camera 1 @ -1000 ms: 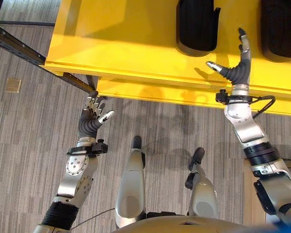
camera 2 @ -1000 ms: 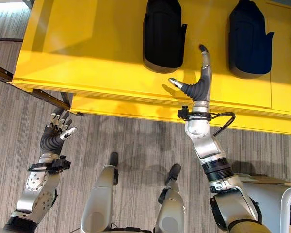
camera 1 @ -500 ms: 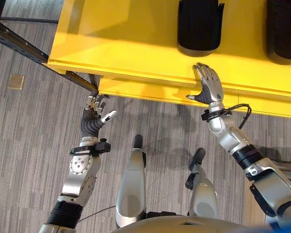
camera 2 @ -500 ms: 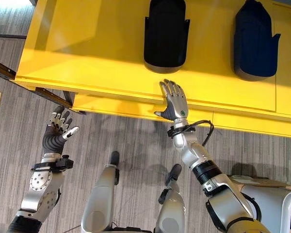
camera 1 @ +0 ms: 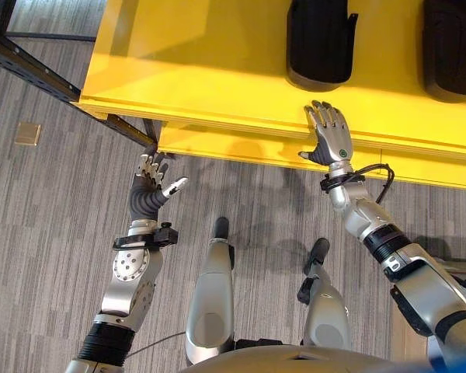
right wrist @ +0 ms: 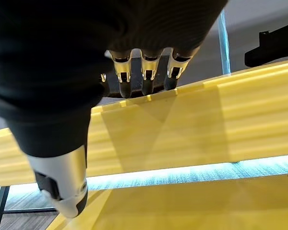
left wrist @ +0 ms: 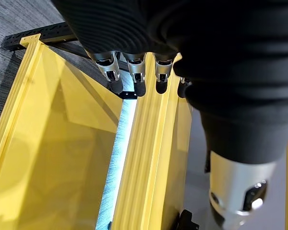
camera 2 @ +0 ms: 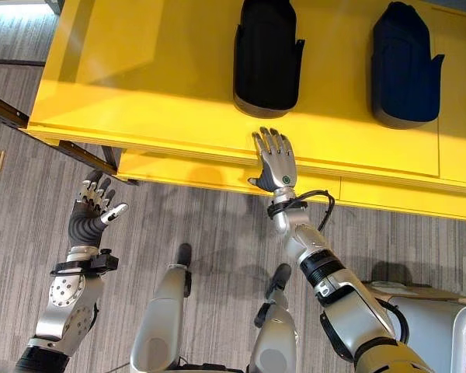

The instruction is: Move parts from the plastic box to the shelf.

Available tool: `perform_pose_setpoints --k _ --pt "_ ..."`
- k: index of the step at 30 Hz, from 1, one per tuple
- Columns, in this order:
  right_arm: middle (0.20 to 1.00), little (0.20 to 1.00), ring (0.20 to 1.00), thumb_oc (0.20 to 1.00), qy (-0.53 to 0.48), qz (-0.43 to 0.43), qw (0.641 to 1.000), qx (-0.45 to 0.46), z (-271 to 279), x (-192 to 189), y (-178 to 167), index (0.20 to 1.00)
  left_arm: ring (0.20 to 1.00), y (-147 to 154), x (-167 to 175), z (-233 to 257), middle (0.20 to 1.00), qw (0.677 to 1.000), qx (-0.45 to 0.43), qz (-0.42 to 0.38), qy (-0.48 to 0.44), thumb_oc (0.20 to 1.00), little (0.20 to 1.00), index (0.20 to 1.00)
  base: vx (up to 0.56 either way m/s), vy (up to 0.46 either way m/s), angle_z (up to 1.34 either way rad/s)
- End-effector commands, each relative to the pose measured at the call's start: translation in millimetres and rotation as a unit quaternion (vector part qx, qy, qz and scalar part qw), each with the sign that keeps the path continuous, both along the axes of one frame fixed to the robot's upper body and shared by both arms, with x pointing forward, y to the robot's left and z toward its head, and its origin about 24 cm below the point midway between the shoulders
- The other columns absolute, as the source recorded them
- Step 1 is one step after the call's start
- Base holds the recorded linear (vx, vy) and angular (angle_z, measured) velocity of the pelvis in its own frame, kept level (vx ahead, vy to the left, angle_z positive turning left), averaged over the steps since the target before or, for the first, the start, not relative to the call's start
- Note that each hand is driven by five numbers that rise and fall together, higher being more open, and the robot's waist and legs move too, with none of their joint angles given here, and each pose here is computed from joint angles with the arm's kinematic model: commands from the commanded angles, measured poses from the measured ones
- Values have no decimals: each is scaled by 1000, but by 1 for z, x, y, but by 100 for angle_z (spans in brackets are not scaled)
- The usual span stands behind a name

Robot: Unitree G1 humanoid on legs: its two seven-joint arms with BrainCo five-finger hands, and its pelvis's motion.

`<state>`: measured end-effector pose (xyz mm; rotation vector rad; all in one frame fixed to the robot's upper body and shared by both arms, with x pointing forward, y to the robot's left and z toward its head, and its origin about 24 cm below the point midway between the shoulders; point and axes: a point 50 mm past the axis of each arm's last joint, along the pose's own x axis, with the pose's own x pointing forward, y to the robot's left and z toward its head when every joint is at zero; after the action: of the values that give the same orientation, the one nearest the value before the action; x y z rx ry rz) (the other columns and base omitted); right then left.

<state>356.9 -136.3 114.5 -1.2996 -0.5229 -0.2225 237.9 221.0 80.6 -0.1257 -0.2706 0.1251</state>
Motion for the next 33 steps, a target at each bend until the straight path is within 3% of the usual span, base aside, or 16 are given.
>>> perform_pose_setpoints --k 1,13,33 --pt "1000 1000 1000 1000 25 -2 1000 3 -4 5 2 1000 1000 6 -5 18 1000 998 11 10 -61 1000 1000 1000 0 0 0" --pt "1000 1000 1000 1000 -13 -18 999 28 25 15 -11 1000 1000 9 -7 19 1000 998 11 7 -62 1000 1000 1000 3 0 0" --pt "1000 1000 1000 1000 -117 -87 985 98 102 26 -67 1000 1000 11 -10 22 1000 998 14 -9 -65 1000 1000 1000 9 -2 1"
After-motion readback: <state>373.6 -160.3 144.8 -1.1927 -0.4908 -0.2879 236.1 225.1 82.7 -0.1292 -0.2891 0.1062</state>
